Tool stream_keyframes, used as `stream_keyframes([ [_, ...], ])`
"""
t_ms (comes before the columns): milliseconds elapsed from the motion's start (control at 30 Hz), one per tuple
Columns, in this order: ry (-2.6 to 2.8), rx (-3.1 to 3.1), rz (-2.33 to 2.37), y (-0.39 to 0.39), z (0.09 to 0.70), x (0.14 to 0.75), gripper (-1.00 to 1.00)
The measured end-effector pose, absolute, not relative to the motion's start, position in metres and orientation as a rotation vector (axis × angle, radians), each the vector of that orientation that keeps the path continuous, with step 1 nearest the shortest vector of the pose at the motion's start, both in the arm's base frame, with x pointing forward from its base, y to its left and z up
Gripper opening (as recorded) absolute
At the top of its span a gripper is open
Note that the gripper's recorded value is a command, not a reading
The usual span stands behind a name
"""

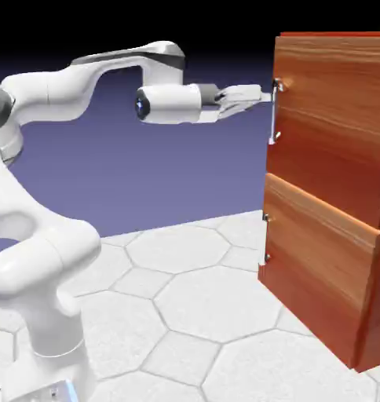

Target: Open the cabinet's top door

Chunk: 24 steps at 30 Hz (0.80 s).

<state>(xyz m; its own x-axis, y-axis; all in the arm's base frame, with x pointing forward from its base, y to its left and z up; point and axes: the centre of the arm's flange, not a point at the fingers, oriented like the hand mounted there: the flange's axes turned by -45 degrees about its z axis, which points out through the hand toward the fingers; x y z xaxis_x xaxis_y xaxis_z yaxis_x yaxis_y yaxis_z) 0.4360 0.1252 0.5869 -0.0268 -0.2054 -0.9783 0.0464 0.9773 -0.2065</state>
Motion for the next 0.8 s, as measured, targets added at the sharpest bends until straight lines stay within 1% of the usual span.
stream_keyframes([
  [133,1.571,0.036,-0.038,0.145,0.564,0.453,0.00],
  [200,1.570,0.037,-0.037,0.145,0.564,0.453,0.00],
  [367,1.570,0.037,-0.037,0.142,0.564,0.503,0.00],
  [400,1.570,0.037,-0.037,0.142,0.564,0.503,-1.00],
  [467,1.570,0.037,-0.037,0.142,0.564,0.503,-1.00],
  [800,1.567,-0.128,0.127,0.107,0.564,0.430,-1.00],
])
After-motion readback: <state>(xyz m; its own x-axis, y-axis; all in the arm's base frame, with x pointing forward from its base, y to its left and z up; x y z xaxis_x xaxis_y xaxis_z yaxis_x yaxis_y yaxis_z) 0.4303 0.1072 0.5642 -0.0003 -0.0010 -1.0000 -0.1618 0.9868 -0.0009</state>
